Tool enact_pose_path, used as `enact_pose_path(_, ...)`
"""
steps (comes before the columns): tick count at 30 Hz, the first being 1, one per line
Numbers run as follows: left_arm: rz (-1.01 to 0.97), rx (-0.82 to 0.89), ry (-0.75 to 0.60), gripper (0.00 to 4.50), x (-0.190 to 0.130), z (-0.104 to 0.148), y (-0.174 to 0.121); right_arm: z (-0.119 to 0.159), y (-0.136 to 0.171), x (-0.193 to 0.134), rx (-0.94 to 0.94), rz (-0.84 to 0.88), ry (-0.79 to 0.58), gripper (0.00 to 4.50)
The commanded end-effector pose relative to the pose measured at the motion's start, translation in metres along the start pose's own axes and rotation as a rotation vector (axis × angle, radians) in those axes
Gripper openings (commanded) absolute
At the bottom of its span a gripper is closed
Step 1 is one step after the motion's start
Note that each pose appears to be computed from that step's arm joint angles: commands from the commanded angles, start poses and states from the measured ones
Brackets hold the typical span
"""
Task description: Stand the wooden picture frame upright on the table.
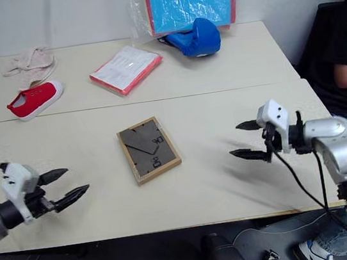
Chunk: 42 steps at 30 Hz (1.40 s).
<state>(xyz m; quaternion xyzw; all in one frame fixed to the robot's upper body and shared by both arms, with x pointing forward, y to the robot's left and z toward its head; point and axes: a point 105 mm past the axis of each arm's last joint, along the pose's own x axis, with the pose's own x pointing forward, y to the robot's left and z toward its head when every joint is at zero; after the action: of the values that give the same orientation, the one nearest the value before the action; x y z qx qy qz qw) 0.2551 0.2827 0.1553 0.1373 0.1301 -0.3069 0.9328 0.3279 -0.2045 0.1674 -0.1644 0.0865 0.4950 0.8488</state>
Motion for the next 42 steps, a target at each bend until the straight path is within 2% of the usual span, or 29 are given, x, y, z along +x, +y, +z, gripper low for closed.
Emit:
enact_pose_path(1, -0.024, 0.013, -0.013, 4.5, -0.005, 0.007, -0.005, 0.011, -0.006, -0.008, -0.014, -0.009, -0.03, 4.48)
enact_pose_path(13, 0.031, 0.045, 0.009, 4.5, 0.007, 0.002, -0.001, 0.007, -0.005, 0.01, -0.053, -0.039, -0.036, 4.48)
enact_pose_path(14, 0.022, 0.053, 0.017, 4.5, 0.01, 0.0, -0.001, 0.009, -0.006, 0.014, -0.059, -0.04, -0.041, 4.31)
enact_pose_path(17, -0.051, 0.129, 0.074, 3.92, 0.023, -0.005, -0.002, 0.016, -0.003, 0.032, -0.084, -0.016, -0.053, 3.54)
enact_pose_path(21, -0.148, 0.238, 0.131, 2.74, 0.049, -0.008, 0.005, 0.023, 0.003, 0.064, -0.134, 0.032, -0.051, 2.17)
enact_pose_path(25, -0.217, 0.288, 0.118, 1.49, 0.078, 0.001, 0.012, 0.024, 0.01, 0.09, -0.18, 0.087, -0.043, 0.74)
enact_pose_path(27, -0.256, 0.326, 0.111, 0.9, 0.096, 0.007, 0.012, 0.021, 0.016, 0.109, -0.211, 0.114, -0.027, 0.13)
enact_pose_path(28, -0.273, 0.336, 0.098, 0.54, 0.109, 0.012, 0.012, 0.019, 0.018, 0.122, -0.231, 0.11, -0.01, 0.0)
enact_pose_path(30, -0.286, 0.336, 0.083, 0.01, 0.125, 0.02, 0.012, 0.019, 0.017, 0.139, -0.257, 0.089, 0.01, 0.0)
enact_pose_path(33, -0.294, 0.334, 0.072, 0.01, 0.141, 0.025, 0.012, 0.021, 0.02, 0.15, -0.267, 0.1, 0.004, 0.0)
enact_pose_path(36, -0.298, 0.314, 0.033, 0.01, 0.155, 0.033, 0.009, 0.024, 0.037, 0.156, -0.279, 0.163, -0.014, 0.0)
enact_pose_path(39, -0.29, 0.302, 0.026, 0.01, 0.165, 0.035, 0.01, 0.026, 0.056, 0.154, -0.283, 0.226, -0.034, 0.0)
enact_pose_path(42, -0.284, 0.254, 0.011, 0.01, 0.168, 0.038, 0.013, 0.027, 0.058, 0.149, -0.274, 0.204, -0.033, 0.0)
